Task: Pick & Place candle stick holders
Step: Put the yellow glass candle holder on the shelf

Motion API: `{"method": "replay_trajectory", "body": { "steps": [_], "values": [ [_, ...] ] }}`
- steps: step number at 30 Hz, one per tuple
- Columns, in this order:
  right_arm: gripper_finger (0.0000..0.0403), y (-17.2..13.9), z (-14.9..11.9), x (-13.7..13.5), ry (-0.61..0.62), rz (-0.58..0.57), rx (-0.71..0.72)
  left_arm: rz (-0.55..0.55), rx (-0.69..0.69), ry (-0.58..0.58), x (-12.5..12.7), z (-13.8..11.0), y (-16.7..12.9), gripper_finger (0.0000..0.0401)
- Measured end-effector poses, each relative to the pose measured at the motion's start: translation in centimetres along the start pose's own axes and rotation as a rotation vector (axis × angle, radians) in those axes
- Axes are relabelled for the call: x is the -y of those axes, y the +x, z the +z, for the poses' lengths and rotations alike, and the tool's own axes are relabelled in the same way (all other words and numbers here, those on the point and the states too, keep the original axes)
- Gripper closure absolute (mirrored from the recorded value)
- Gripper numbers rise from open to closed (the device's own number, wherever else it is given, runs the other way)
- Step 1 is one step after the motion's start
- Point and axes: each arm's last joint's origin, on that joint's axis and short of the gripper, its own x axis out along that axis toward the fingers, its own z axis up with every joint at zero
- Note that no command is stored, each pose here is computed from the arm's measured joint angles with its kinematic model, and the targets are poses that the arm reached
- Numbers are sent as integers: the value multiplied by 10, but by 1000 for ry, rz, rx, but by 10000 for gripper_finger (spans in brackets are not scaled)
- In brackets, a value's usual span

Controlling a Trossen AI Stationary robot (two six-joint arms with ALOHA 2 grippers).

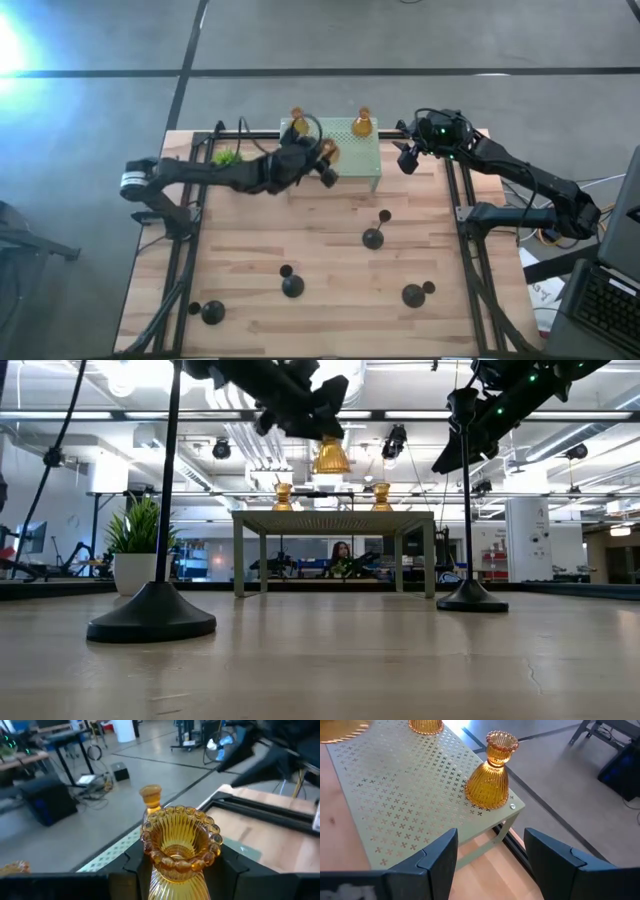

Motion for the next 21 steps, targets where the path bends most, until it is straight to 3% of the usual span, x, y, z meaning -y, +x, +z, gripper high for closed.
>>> {"method": "replay_trajectory", "body": {
  "steps": [7,21],
  "values": [
    [184,0,0,0,-11,-1,1,33,-26,-113,-24,-5,33,262],
    [184,-1,0,0,-28,1,3,99,-85,-117,-38,-24,78,263]
  ]
}}
